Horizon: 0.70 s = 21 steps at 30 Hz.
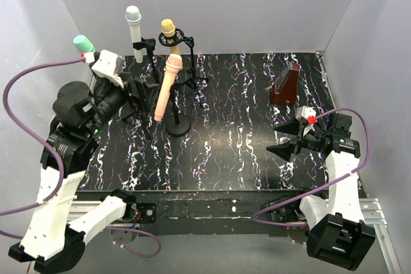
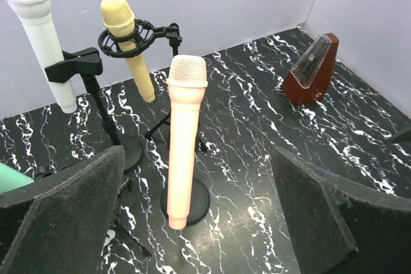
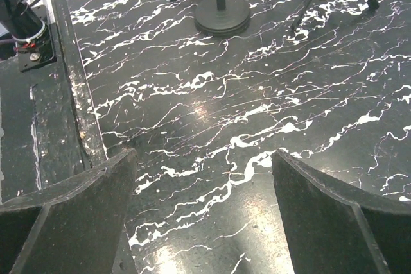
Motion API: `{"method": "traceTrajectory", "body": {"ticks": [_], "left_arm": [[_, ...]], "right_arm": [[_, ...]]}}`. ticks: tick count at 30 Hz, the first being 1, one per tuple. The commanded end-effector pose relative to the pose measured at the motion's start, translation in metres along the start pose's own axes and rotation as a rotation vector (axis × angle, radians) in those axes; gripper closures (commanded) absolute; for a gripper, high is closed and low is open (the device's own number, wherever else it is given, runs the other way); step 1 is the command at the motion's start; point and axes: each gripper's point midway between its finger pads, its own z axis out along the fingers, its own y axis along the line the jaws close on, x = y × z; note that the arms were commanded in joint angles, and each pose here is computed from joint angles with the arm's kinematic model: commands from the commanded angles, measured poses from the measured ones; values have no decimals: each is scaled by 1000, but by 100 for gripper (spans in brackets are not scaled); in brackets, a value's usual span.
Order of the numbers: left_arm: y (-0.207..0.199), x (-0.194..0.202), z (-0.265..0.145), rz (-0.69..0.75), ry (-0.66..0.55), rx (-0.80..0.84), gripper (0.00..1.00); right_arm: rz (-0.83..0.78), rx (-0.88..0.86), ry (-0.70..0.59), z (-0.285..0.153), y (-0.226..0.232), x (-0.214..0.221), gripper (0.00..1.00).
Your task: Attach the microphones to the stand
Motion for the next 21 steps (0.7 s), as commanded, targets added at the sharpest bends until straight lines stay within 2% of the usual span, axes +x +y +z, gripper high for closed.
{"method": "traceTrajectory", "body": {"ticks": [1,6,13,17,21], "left_arm": [[-13,-13,-34,-51,-26,44,2],[-46,-6,-61,-101,-25,214,2],[-88,45,-74,-213,49,451,2],[-97,83,-74,-249,88,505,2],[-98,117,-64,-267,100,519,2]], "right_arm": [[-16,11,-9,-5,3,-25,8],[52,72,73,-15,4,-41,8],[193,232,175,-35,1,-66,7],[229,407,155,-45,-11,-81,2],[219,547,81,-53,-21,-94,2]]}}
